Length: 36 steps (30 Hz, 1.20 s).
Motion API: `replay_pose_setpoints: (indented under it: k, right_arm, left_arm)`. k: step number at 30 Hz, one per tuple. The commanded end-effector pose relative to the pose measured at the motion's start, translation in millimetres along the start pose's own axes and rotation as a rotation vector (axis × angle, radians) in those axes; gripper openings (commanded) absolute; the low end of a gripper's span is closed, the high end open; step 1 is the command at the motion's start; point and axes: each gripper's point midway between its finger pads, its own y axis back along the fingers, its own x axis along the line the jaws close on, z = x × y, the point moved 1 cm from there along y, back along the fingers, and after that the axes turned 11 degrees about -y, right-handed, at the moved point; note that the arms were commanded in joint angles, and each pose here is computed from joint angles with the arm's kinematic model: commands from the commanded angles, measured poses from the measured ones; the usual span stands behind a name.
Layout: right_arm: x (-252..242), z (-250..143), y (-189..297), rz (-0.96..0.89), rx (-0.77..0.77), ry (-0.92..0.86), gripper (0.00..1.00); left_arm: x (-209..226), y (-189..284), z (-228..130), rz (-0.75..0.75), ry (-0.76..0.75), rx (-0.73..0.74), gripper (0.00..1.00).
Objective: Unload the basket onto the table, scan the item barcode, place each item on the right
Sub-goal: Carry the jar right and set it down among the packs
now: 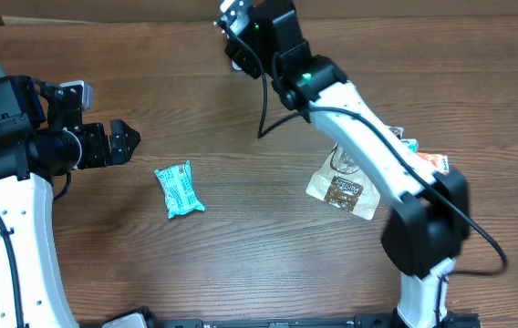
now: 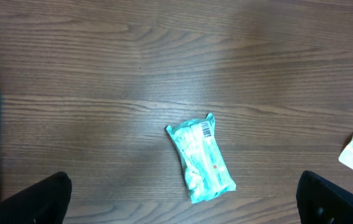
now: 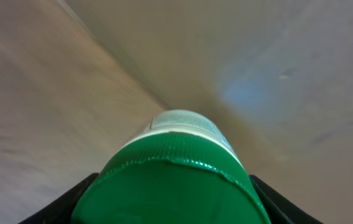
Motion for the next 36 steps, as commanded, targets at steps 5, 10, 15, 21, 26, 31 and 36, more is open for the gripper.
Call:
replay_pose_setpoints:
  k: [5,10,15,21,26,31,36]
  right_arm:
    - [62.9,-57.6,74.0,0.507,0.369,-0.348,0.49]
    - [69.0,-130.1,82.8,0.476,0.617,-0.332,0.51]
    - [62.3,-200.0,82.0,0.367,0.792,-0.329,0.48]
    - [5.8,-261.3,66.0,-0.044,0.848,-0.357,0.45]
    - [-21.9,-287.2,70.5,-0.179,0.878,-0.368,0.47]
    - [-59.8,-308.8,93.9,-0.315,0.967,-0.413,0.49]
    - [-93.8,-329.2,115.6,-0.393,1.029,-0.540,0.49]
  left_arm:
    - [-1.2,1.7,2.5,0.000,-0.020,-0.008,1.00]
    - [-1.2,1.7,2.5,0.000,-0.020,-0.008,1.00]
    - [-1.1,1.8,2.3,0.001,-0.020,-0.008,1.00]
    - [-1.2,1.7,2.5,0.000,-0.021,-0.008,1.00]
    - [-1.2,1.7,2.5,0.000,-0.021,-0.008,1.00]
    - [-1.3,1.7,2.4,0.000,-0.020,-0.008,1.00]
    - [-1.2,1.7,2.4,0.000,-0.021,-0.008,1.00]
